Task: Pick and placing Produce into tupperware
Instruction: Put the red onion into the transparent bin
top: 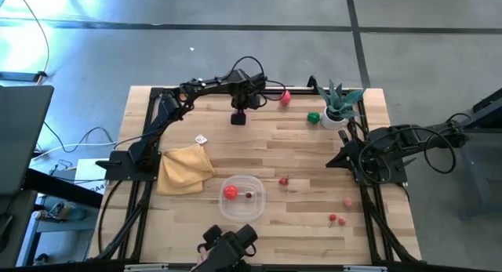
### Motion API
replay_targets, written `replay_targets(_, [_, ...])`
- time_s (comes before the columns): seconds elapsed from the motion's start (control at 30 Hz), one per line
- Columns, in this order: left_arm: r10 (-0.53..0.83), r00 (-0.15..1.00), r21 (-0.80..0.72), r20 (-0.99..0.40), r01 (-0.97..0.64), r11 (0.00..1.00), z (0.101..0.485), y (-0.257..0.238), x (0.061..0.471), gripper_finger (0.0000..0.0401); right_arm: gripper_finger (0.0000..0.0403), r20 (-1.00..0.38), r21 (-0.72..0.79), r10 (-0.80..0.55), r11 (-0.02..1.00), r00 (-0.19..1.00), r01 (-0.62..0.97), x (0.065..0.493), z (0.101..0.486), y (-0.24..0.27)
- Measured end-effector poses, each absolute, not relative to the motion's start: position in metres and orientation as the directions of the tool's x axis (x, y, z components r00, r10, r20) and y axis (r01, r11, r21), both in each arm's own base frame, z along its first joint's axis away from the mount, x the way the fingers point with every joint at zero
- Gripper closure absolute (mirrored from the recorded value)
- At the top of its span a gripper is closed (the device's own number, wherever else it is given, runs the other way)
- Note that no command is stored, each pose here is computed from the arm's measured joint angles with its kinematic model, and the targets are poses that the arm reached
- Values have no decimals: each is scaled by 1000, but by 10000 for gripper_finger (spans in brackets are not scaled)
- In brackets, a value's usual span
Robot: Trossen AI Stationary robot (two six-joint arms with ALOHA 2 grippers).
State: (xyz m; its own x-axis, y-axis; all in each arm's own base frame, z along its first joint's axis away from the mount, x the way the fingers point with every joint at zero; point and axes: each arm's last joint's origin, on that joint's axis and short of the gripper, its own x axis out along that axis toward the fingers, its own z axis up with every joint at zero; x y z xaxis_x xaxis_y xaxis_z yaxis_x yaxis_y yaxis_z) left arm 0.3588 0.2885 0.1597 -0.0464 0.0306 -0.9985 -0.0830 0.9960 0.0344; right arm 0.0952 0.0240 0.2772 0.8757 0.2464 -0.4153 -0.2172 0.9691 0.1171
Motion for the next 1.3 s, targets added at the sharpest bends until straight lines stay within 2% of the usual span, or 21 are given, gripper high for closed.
replay_targets(0.4, [19,-47,21,-999,-52,998,147,290,362,91,402,-416,117,246,969,875,-217,95,277,24])
replay_targets(0.93, [23,-41,25,-999,-40,999,147,290,363,177,402,-416,118,246,969,876,-217,95,277,24])
replay_targets(1.3, [-51,-97,-54,-994,27,998,148,277,362,173,402,-416,119,246,969,875,-216,95,277,24])
